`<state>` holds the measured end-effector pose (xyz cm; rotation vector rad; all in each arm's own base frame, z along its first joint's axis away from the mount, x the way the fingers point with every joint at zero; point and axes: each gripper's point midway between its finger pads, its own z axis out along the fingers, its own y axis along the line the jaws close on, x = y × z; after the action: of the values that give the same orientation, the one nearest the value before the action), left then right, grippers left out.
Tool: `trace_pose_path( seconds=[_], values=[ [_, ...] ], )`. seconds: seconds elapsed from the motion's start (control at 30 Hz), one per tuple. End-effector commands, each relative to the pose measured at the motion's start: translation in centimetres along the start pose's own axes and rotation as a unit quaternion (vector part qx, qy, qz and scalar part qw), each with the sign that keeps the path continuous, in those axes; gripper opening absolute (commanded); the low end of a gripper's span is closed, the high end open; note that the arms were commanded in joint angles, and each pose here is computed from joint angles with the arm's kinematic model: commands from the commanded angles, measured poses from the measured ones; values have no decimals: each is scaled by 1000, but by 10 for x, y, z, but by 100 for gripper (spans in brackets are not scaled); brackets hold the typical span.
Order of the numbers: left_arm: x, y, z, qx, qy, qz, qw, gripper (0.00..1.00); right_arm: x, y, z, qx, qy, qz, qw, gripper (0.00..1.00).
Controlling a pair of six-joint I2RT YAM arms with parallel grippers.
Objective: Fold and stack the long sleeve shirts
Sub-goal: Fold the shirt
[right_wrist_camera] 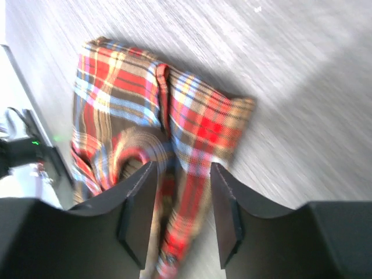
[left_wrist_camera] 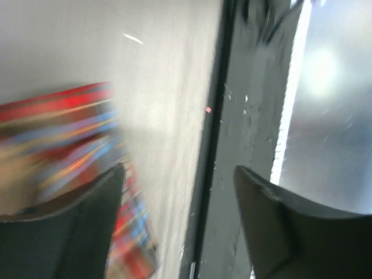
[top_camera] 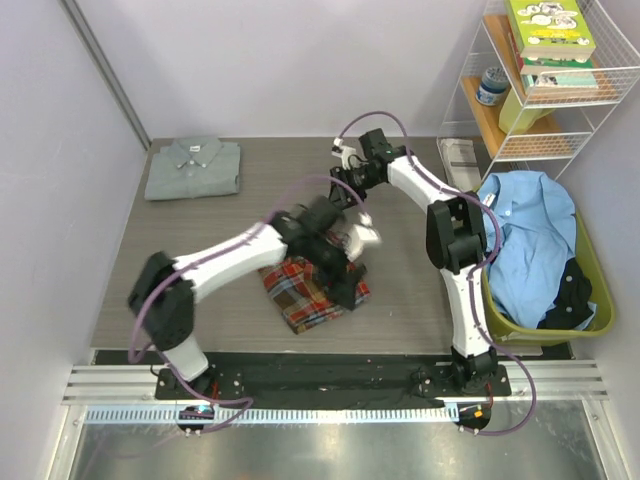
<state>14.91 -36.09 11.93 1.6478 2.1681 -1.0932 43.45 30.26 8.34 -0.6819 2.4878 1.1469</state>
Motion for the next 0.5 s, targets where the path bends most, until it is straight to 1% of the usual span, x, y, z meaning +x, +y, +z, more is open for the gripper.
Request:
trace_pose_path(
  seconds=[0.0,0.03,0.07,0.1,0.13,0.17,0.2,0.23,0.3,0.33,0.37,0.4,0.43,0.47],
  values=[
    [-26,17,-97,-2,-129,-72,989,96,-3,-4,-83,67,-1,-65,996,50],
    [-20,29,-108,-16,-135,-83,987,100,16,-2,-84,63,20,-55,996,50],
    [-8,53,-128,-49,-143,-108,982,100,28,2,-86,61,32,-49,996,50],
    [1,72,-137,-79,-141,-117,980,100,38,6,-88,62,40,-39,997,50],
    [11,88,-144,-105,-134,-105,980,100,59,13,-92,59,52,-25,997,51],
    [22,104,-158,-130,-126,-117,977,100,70,18,-93,56,59,-20,996,51],
    [33,120,-157,-142,-106,-122,977,100,80,23,-96,55,66,-15,996,52],
    [44,139,-164,-180,-79,-107,975,100,99,28,-99,52,77,-4,996,52],
    [67,164,-159,-196,-38,-116,973,100,119,40,-102,34,90,5,995,52],
    [75,170,-156,-198,-22,-113,973,100,139,44,-97,26,112,14,993,52],
    [84,177,-154,-205,-3,-100,974,100,145,50,-99,26,115,6,993,53],
    [87,183,-151,-210,1,-95,973,100,154,51,-96,25,125,3,992,53],
    [99,186,-142,-203,16,-102,974,99,168,52,-90,24,142,6,990,52],
    [103,186,-137,-195,21,-96,976,97,174,50,-85,28,150,8,988,47]
  ],
)
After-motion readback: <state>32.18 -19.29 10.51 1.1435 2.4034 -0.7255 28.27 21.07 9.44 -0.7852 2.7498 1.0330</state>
